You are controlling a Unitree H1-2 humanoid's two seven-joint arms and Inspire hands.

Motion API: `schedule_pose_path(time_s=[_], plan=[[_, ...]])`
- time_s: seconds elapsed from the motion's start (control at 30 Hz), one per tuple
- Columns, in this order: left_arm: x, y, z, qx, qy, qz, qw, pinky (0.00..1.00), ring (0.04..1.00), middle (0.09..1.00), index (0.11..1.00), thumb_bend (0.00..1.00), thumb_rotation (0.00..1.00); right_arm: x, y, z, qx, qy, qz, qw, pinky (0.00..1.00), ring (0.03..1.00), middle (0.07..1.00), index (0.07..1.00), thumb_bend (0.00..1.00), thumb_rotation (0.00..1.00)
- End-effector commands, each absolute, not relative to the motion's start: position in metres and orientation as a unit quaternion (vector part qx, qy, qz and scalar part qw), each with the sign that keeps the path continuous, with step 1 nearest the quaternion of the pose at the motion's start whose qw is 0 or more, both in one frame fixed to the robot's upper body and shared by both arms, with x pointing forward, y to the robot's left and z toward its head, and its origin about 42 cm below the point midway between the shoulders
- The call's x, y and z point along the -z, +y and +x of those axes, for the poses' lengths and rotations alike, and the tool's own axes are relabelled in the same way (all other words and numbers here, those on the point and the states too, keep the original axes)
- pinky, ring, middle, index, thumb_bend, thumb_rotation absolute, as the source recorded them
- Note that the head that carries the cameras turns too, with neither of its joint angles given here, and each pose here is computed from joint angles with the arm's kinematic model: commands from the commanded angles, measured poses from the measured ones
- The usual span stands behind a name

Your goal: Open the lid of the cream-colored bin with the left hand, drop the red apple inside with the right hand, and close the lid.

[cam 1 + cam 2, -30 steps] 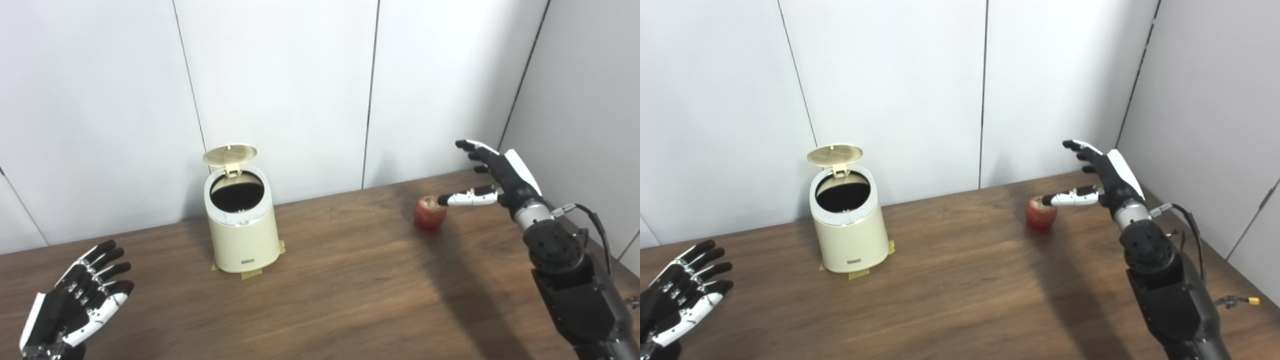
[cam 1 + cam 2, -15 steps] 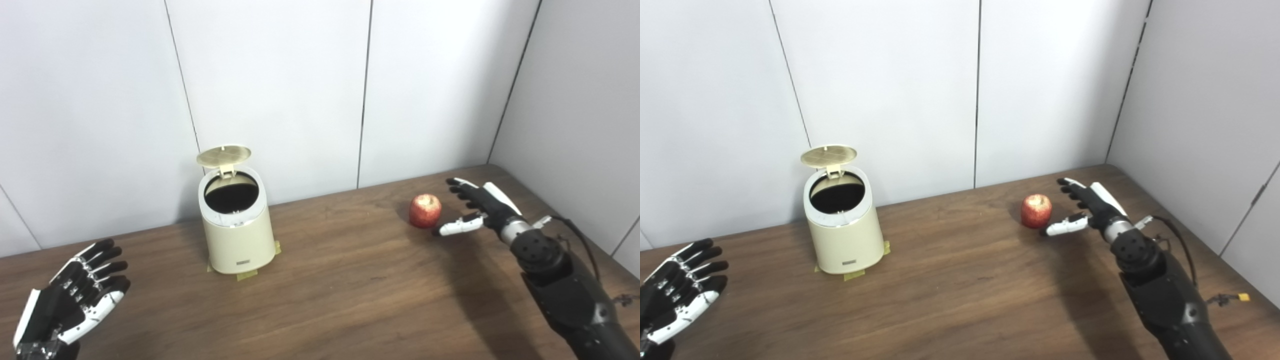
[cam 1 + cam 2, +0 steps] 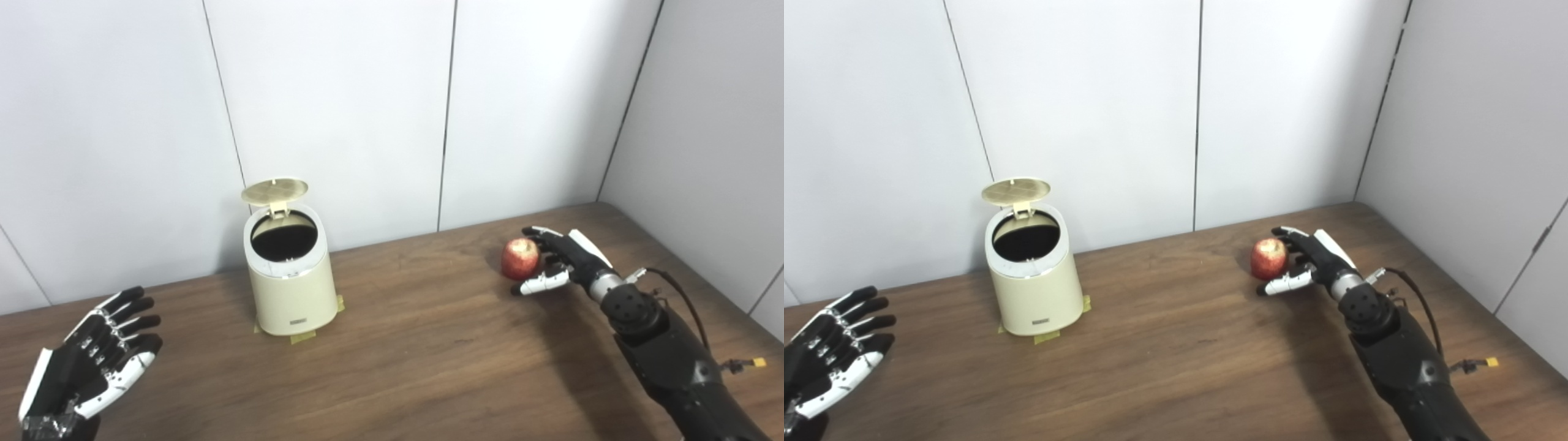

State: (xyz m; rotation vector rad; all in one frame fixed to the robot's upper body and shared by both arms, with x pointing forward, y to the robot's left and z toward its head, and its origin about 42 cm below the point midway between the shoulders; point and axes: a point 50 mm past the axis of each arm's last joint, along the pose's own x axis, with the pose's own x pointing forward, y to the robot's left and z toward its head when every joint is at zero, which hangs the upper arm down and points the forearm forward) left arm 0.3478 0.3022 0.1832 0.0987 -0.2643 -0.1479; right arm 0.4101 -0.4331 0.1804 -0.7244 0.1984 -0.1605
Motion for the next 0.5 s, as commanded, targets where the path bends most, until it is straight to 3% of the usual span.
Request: schedule_pose_path(time_s=[0.0, 0.1, 0.3, 0.33, 0.37, 0.4, 0.47], plan=[[-0.205, 0.299, 0.354, 0.076, -0.170, 0.055, 0.981, 0.68, 0.748, 0.811, 0.836, 0.44, 0.00, -0.199, -0.433, 0.424, 0.089, 0.064, -0.363, 0.925, 0.86, 0.889, 0.876, 0.874, 0.86, 0.15], [-0.206, 0.297, 0.353, 0.076, -0.167, 0.053, 0.982, 0.63, 0.749, 0.811, 0.837, 0.49, 0.00, -0.195, -0.432, 0.428, 0.090, 0.069, -0.365, 0.924, 0.85, 0.891, 0.865, 0.864, 0.86, 0.17], [-0.207, 0.294, 0.349, 0.067, -0.157, 0.055, 0.984, 0.64, 0.753, 0.812, 0.831, 0.51, 0.00, -0.195, -0.429, 0.431, 0.095, 0.052, -0.376, 0.920, 0.82, 0.856, 0.812, 0.831, 0.86, 0.14], [-0.208, 0.294, 0.348, 0.066, -0.156, 0.054, 0.984, 0.64, 0.756, 0.815, 0.833, 0.51, 0.00, -0.194, -0.429, 0.432, 0.096, 0.044, -0.378, 0.920, 0.79, 0.774, 0.722, 0.778, 0.81, 0.09], [-0.208, 0.294, 0.347, 0.066, -0.156, 0.055, 0.984, 0.64, 0.758, 0.816, 0.833, 0.51, 0.00, -0.193, -0.430, 0.434, 0.100, 0.036, -0.382, 0.918, 0.78, 0.745, 0.690, 0.758, 0.80, 0.06], [-0.208, 0.294, 0.346, 0.065, -0.155, 0.057, 0.984, 0.65, 0.760, 0.816, 0.831, 0.50, 0.00, -0.191, -0.432, 0.435, 0.104, 0.030, -0.389, 0.915, 0.69, 0.663, 0.577, 0.647, 0.67, 0.03], [-0.207, 0.294, 0.345, 0.064, -0.154, 0.058, 0.984, 0.65, 0.764, 0.817, 0.833, 0.48, 0.00, -0.189, -0.431, 0.437, 0.110, 0.015, -0.404, 0.908, 0.58, 0.553, 0.501, 0.524, 0.56, 0.01]])
